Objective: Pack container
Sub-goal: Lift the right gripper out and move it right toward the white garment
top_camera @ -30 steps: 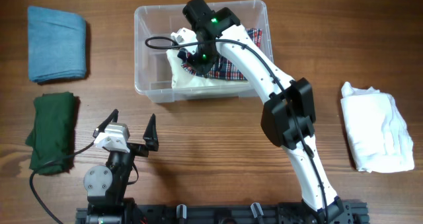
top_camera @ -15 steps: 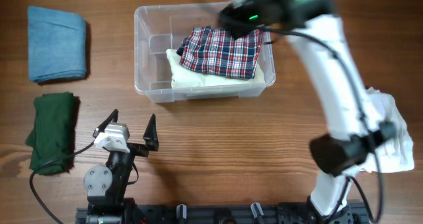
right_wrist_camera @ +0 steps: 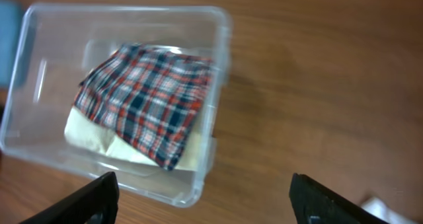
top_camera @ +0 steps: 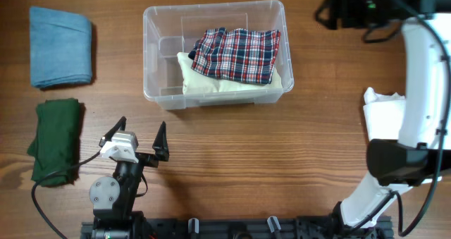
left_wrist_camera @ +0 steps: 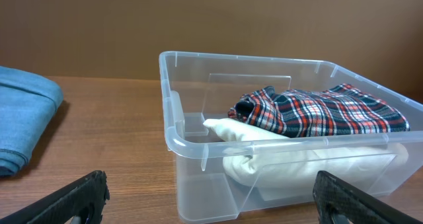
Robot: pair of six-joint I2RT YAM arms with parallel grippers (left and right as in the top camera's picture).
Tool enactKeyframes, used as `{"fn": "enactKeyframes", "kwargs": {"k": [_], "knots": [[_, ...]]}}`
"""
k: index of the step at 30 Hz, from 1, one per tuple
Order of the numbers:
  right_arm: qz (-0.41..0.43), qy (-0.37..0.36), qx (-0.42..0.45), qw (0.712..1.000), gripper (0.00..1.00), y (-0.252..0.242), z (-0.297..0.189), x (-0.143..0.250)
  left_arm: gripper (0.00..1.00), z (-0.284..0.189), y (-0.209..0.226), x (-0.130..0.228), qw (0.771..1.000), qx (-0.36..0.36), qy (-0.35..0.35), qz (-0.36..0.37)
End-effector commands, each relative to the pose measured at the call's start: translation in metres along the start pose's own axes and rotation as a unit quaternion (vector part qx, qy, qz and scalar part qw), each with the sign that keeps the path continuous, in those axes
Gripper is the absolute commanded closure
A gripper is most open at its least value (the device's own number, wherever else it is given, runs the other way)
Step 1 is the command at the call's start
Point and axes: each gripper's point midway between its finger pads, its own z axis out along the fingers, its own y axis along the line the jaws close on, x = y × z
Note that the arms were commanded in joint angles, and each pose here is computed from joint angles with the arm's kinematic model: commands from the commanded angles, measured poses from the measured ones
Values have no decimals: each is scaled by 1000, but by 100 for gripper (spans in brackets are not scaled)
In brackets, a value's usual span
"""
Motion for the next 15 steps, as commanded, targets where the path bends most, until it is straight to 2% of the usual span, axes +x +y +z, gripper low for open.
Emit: {"fn": "enactKeyframes", "kwargs": {"k": [1, 7, 15], "knots": [[90, -18, -6, 996, 15, -26, -30, 6, 0, 0, 0, 2, 1000, -2, 1, -3], [155, -28, 26, 987, 13, -62, -68, 27, 0, 0, 0, 2, 1000, -2, 1, -3], [207, -130, 94, 965, 10, -81, -159, 53, 0, 0, 0, 2, 1000, -2, 1, -3]]}}
